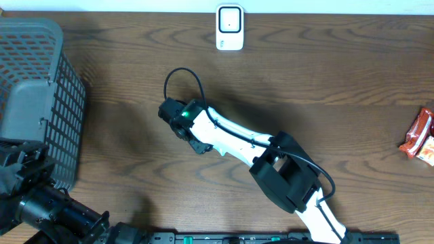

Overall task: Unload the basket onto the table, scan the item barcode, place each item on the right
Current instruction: 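Reposition the right gripper above the wipes pack on the table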

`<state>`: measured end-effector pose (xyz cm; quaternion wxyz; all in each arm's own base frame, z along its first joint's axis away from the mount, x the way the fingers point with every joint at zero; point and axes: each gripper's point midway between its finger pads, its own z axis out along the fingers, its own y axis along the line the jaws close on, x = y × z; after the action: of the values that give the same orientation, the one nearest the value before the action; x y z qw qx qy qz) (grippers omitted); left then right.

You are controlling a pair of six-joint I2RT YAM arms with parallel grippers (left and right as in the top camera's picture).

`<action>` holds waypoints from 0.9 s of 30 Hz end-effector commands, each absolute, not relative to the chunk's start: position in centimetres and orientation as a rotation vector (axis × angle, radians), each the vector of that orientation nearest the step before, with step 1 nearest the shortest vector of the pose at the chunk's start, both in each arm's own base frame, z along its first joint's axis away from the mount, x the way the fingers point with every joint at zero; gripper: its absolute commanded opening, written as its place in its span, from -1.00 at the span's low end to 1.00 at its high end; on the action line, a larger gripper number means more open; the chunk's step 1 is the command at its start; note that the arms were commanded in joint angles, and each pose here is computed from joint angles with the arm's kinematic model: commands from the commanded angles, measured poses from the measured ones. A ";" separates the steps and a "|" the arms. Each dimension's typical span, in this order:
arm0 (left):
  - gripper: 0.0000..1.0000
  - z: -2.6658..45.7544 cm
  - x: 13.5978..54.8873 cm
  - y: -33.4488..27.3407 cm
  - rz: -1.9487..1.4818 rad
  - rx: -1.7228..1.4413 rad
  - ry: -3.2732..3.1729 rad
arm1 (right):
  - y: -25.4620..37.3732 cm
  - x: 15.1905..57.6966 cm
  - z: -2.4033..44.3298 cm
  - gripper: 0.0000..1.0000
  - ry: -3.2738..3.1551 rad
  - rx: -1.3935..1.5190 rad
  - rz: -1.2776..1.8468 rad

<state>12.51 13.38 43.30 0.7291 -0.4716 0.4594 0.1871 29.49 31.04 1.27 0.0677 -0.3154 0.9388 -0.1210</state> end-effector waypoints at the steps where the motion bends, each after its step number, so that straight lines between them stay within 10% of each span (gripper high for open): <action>1: 0.95 43.5 11.9 13.7 0.412 -1.055 0.998 | 33.3 25.2 -0.7 -0.98 2.970 -1.095 -0.108; 15: 0.96 43.5 11.9 13.7 0.412 -1.055 0.998 | 31.8 32.8 10.8 -0.98 2.784 -0.819 -0.202; 27: 0.95 43.5 11.9 13.7 0.412 -1.055 0.998 | 31.0 31.4 2.4 -0.97 3.024 -0.756 0.107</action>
<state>12.51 13.38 43.30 0.7291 -0.4717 0.4593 0.1869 34.65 29.50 4.61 0.0711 -0.2354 0.9692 -0.0144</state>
